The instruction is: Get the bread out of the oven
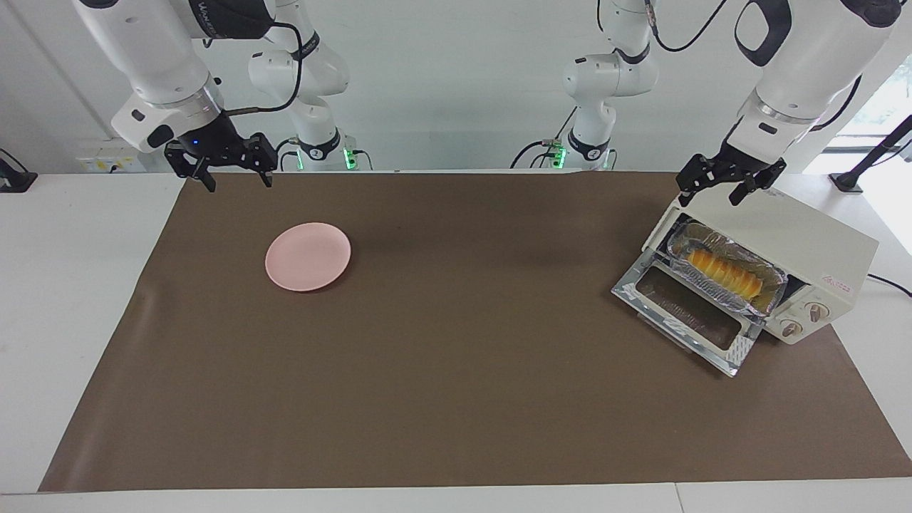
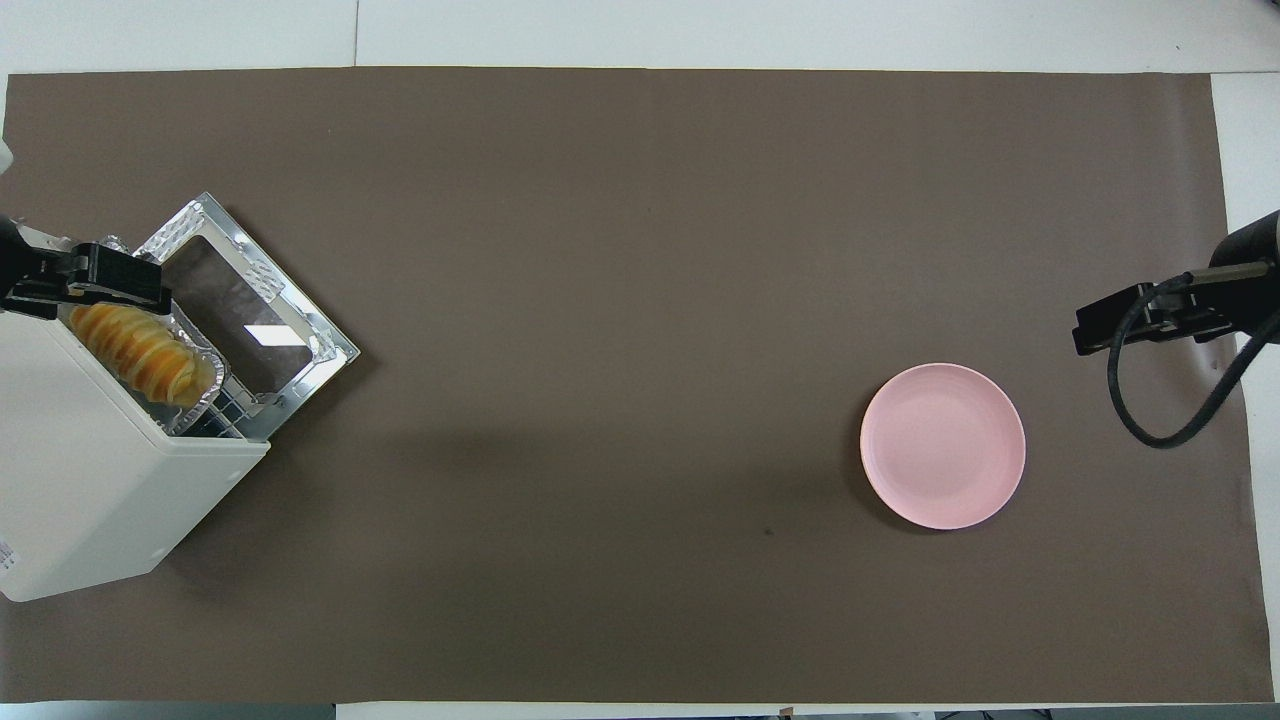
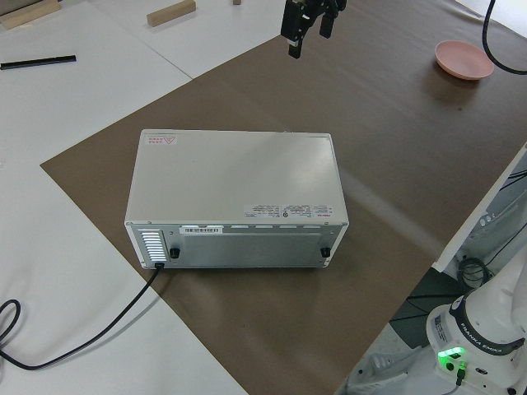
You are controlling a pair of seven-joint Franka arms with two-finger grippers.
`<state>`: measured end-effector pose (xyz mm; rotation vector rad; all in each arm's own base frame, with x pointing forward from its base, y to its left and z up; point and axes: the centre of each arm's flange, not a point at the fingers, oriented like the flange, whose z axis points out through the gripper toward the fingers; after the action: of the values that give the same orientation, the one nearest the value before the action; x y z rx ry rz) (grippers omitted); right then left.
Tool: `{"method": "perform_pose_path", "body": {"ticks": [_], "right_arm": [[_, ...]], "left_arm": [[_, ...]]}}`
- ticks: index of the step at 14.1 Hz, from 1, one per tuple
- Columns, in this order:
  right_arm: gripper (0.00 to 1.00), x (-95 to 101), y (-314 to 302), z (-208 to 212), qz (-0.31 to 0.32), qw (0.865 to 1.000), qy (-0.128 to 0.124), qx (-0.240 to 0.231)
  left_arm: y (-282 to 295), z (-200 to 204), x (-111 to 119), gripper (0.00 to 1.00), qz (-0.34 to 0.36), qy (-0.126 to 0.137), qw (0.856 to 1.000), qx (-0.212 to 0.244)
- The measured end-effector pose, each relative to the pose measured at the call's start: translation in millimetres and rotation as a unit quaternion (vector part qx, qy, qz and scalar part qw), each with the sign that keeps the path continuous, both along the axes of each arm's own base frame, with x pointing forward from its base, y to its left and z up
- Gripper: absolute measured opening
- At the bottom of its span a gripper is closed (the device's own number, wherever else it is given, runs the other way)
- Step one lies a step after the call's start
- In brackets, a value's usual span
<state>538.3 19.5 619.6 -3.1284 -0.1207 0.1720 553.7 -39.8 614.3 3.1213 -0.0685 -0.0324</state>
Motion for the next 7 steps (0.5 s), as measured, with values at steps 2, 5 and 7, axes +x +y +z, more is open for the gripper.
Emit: {"method": "perform_pose_path", "body": {"ticks": [2, 5, 7], "right_arm": [[1.00, 0.0, 0, 0, 0.000, 1.000, 0.000, 0.000], [1.00, 0.0, 0, 0, 0.000, 1.000, 0.000, 0.000], [1.00, 0.0, 0, 0, 0.000, 1.000, 0.000, 0.000]], "left_arm": [[0, 0, 0, 1.00, 0.000, 0.000, 1.000, 0.000], [1, -4, 1, 1.00, 0.013, 0.003, 1.000, 0.000], [6, -18, 8, 1.00, 0.051, 0.014, 0.999, 0.001]]}}
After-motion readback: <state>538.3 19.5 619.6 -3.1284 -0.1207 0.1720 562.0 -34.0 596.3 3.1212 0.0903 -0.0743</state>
